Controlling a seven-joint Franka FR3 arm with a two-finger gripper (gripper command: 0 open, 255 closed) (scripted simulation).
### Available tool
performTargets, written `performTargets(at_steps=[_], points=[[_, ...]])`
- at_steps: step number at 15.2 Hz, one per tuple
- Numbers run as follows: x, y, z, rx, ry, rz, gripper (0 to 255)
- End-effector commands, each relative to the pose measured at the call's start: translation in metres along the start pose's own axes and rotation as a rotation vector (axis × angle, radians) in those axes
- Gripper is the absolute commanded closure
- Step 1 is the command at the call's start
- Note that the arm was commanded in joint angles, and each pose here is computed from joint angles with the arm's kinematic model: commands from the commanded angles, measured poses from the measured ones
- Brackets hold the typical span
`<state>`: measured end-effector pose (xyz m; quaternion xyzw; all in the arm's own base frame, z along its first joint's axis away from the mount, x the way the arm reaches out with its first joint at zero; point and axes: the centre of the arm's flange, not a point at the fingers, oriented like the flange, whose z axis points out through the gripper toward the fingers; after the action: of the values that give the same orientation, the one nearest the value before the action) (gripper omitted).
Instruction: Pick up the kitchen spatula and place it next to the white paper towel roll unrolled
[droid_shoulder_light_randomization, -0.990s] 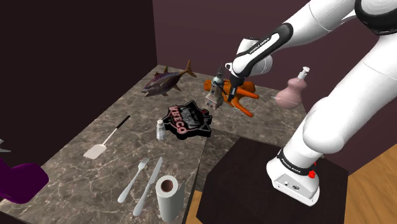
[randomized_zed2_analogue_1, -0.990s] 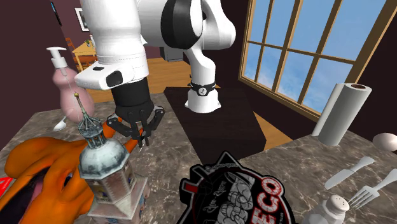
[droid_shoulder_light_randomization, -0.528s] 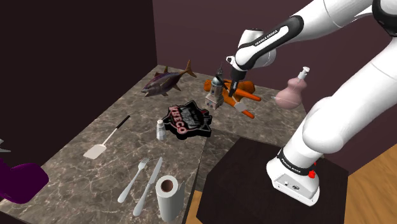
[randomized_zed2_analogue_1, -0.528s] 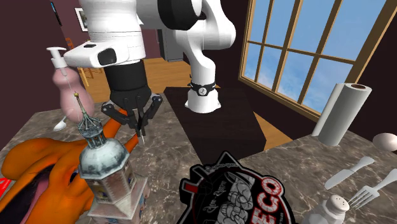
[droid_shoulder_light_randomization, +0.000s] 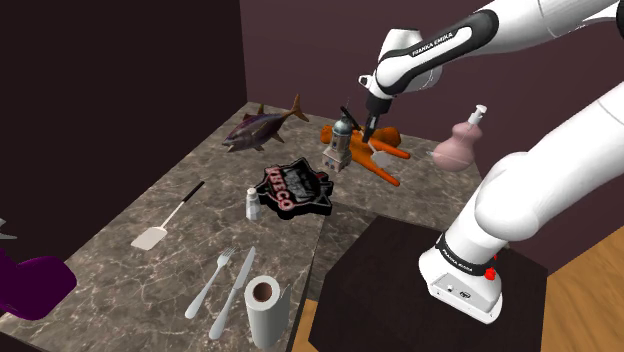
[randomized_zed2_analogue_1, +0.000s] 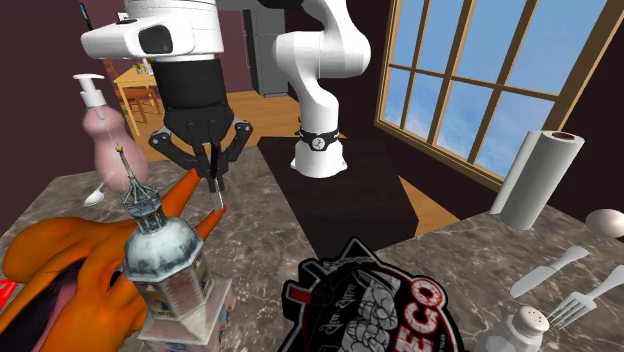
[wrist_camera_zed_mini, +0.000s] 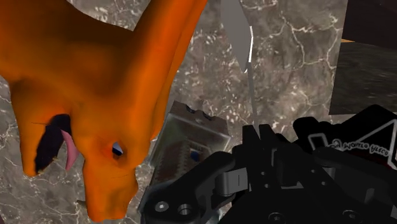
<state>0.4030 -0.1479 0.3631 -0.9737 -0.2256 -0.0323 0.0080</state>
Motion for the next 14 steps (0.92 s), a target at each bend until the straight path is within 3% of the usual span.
performTargets(at_steps=[1,14], points=[[0.001,0.000,-0.010,0.000,0.000,0.000,255],[0.006,0.000,-0.079,0.000,0.000,0.000,255]])
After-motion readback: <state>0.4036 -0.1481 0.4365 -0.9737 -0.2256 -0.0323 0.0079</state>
